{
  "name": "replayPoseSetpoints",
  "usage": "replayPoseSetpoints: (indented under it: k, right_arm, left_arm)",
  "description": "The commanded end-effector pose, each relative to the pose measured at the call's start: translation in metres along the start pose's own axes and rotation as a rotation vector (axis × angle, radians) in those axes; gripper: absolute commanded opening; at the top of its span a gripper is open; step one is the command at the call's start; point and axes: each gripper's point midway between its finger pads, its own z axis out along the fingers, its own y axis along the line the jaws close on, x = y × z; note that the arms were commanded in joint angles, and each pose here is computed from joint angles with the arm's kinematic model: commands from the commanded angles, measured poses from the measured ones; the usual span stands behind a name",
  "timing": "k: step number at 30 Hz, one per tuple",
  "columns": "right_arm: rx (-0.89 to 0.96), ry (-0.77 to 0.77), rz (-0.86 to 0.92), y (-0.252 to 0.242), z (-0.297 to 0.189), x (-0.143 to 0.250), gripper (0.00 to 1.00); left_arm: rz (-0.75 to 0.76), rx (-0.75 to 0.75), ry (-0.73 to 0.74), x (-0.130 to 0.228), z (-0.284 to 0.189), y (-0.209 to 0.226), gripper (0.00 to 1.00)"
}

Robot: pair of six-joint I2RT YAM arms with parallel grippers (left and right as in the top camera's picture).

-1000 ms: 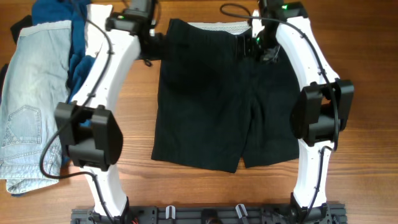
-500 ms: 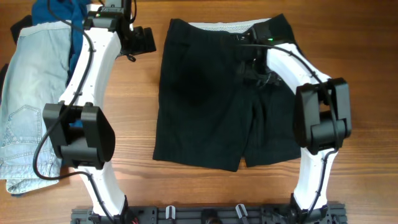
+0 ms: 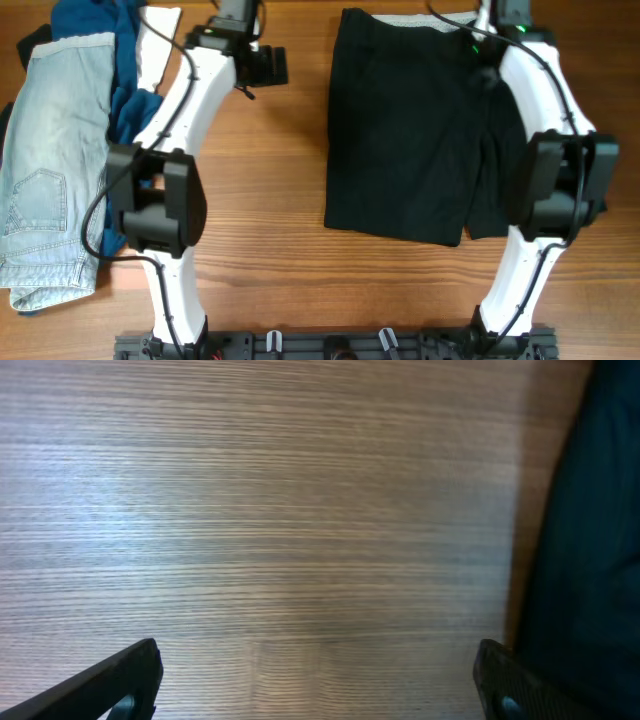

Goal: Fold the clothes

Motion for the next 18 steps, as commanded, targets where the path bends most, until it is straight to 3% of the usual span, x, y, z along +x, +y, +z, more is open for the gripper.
replayPoseSetpoints:
  k: [1,6,10,18]
  right_arm:
    - [-0.143,-0.141,-0.129,0.093,-0.032,-0.029,0.99]
    - [-0.236,-0.068,-0.264,0.187,0.011,0.026,0.99]
    - [-0.266,0.089,-0.329,0.213,0.050,0.089,1.00]
    - [-0.387,0.447,-0.390,0.221,0.055,0.191,0.95]
  left_arm:
    - [-0.103,0.051,0.007,-0.010,-0.001,0.032,1.00]
    - [-0.238,0.038,-0.008,-0.022,-0.006,0.103,1.00]
    - [-0.298,-0.009,-0.005,-0.020,-0.012,0.159,1.00]
    - [-0.264,-0.028,0.004,-0.016,-0.015,0.176,1.00]
